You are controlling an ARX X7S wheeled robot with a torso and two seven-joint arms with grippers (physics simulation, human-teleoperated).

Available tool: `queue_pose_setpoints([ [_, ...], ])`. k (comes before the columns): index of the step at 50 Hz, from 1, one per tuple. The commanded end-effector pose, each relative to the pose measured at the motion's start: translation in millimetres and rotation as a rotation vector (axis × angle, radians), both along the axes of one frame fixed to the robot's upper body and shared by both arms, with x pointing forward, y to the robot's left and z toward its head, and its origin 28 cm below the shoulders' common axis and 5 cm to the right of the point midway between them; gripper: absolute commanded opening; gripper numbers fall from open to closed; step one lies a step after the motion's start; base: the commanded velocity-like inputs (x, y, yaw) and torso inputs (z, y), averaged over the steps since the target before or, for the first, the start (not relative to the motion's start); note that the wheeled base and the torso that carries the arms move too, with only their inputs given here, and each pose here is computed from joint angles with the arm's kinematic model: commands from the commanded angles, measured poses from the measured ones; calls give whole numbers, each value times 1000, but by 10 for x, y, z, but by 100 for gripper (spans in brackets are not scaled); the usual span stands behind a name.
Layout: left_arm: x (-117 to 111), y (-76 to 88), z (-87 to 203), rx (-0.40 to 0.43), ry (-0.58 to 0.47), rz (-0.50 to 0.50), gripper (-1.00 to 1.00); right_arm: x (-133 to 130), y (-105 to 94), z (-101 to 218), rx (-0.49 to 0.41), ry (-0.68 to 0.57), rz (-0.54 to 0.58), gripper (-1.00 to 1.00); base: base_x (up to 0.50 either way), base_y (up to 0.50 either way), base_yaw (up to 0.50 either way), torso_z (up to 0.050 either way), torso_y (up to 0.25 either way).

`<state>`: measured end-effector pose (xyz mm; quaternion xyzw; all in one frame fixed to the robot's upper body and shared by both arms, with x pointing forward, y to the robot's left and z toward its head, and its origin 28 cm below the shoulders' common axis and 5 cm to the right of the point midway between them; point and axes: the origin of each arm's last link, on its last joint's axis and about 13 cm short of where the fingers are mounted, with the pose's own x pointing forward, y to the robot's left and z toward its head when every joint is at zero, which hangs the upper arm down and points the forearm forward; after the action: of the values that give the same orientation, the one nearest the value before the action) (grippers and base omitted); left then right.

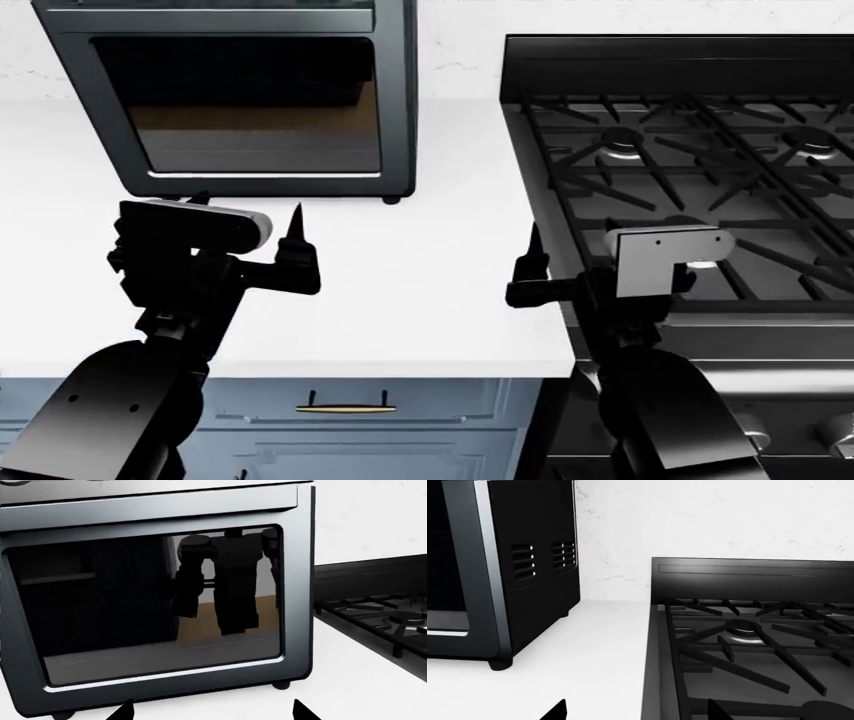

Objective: Open the toaster oven door.

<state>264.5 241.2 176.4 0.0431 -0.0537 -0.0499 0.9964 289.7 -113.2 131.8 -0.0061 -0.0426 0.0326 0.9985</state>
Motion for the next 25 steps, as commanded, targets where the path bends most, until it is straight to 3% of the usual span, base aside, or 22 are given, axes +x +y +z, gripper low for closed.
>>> queue_pose_setpoints([
  [1, 6, 4, -6, 24, -1, -6, 100, -3, 3, -21, 1, 4, 3, 100, 289, 0, 0, 0, 0],
  [4, 11, 27, 10, 120, -23, -22, 100, -19, 6, -4, -3, -7, 4, 100, 150, 0, 0, 0, 0],
  [8, 66, 149, 186, 393, -105, -33, 100, -39, -4, 7, -1, -16, 1, 100, 0, 0, 0, 0, 0],
  [13, 86, 287, 624, 656, -163, -38, 100, -42, -12, -27, 12, -15, 1, 100, 0, 0, 0, 0, 0],
  [19, 119, 371, 990, 921, -176, -49, 100, -50, -29, -48, 21, -14, 5, 100, 0, 0, 0, 0, 0],
  [25, 187, 433, 1175, 1124, -169, -69, 100, -68, -31, -42, 19, -17, 9, 100, 0, 0, 0, 0, 0],
])
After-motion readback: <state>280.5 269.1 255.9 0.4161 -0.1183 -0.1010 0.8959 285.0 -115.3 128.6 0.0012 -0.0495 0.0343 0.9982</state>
